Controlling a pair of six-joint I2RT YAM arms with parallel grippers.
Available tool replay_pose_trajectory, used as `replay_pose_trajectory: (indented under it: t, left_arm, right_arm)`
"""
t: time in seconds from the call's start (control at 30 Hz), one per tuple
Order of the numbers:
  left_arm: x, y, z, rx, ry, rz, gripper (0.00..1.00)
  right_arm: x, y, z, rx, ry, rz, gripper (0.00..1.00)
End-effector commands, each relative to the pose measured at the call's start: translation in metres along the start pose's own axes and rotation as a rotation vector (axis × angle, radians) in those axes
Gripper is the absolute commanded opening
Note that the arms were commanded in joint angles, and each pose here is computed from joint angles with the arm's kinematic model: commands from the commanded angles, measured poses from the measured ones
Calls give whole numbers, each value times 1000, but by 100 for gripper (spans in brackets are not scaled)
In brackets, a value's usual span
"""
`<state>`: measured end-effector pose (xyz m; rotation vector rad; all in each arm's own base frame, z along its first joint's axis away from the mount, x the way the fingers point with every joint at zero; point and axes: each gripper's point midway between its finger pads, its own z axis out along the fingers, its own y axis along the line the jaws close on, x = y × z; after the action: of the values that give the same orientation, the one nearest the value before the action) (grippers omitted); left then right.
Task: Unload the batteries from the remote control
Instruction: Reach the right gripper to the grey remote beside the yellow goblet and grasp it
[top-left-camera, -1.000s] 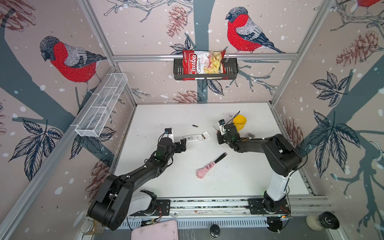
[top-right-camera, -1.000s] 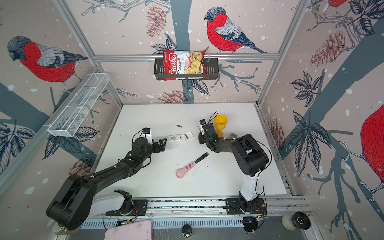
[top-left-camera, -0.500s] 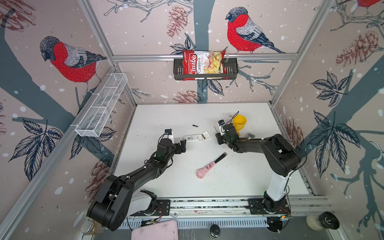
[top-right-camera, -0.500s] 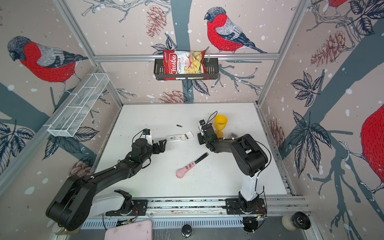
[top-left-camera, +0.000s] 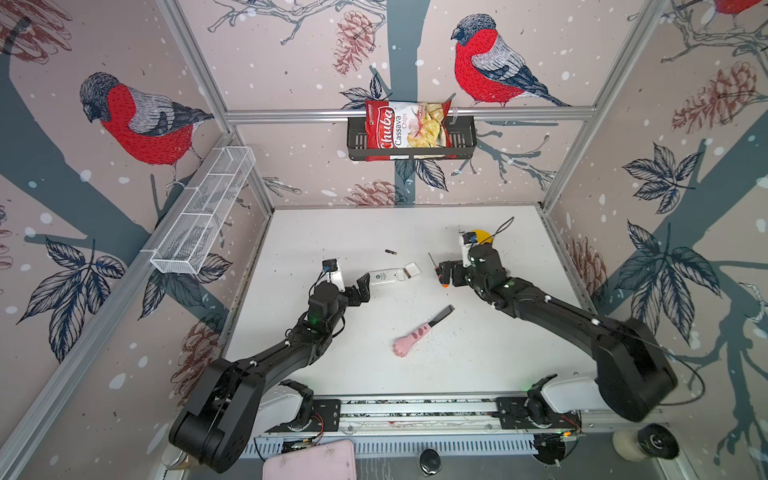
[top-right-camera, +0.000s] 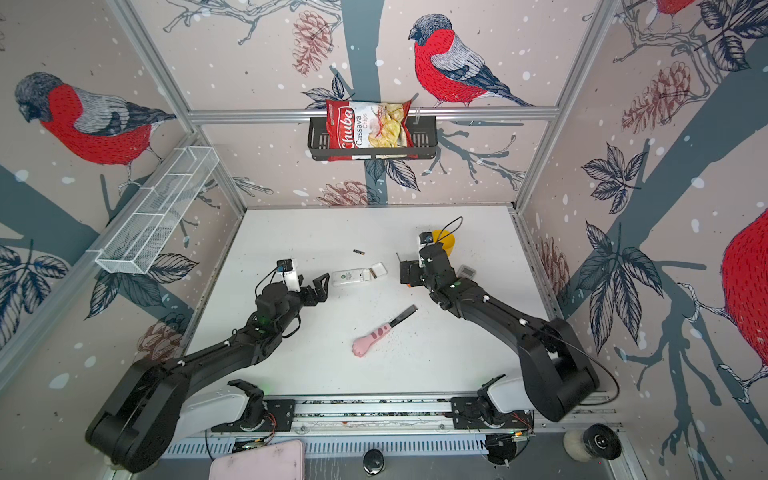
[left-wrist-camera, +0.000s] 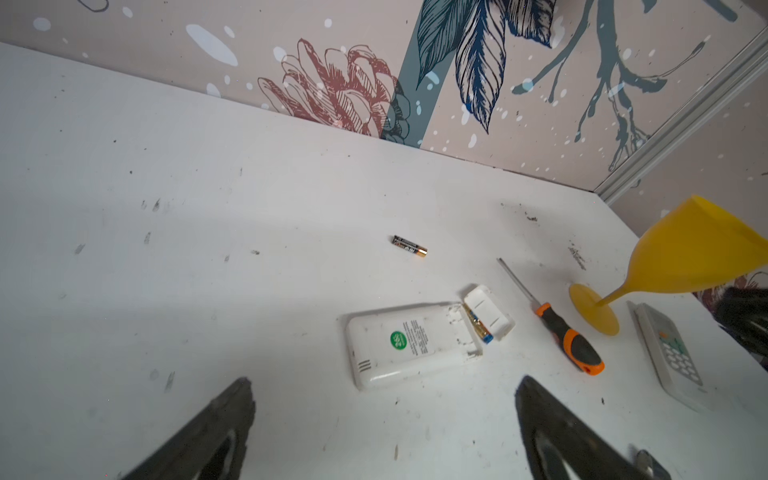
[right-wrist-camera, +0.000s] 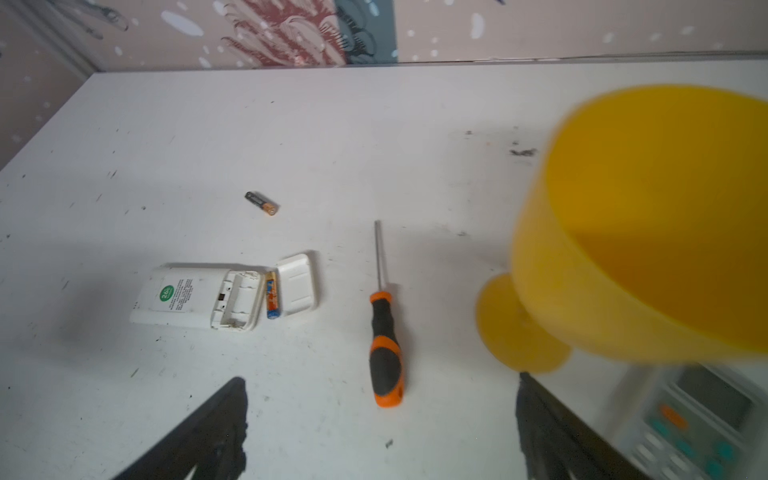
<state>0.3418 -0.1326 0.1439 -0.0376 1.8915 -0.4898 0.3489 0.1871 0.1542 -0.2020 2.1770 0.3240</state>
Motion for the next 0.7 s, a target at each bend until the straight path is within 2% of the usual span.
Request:
replay_pose_trajectory:
  t: [0.0,0.13,0.27,0.33,0.4,0.47,0.67]
  left_arm:
    - [-20,-15,11,40,-16,-4,97]
    - [-15,-18,22,42,43,-36,97]
    - [-1,-7,23,-2,72,-59,97]
    - [4,-2,21,-26,92,-39,97]
    - [4,1,19,-46,99,-14,97]
    - [3,2,15,-50,93,-2,97]
    - [1,-6,10,-23,75,28,97]
  right_arm:
    - [15,-44,-33,128,2,141,99]
    - [8,-93,-74,206,-153,321,100]
    - [7,-131,-93,304,-203,450,99]
    - [11,-147,-89,339,-174,510,95]
    - [16,-160,-76,320,-139,588,86]
    - [19,-170,-63,310,-113,629,81]
    - [23,-188,-10,340,86,583,90]
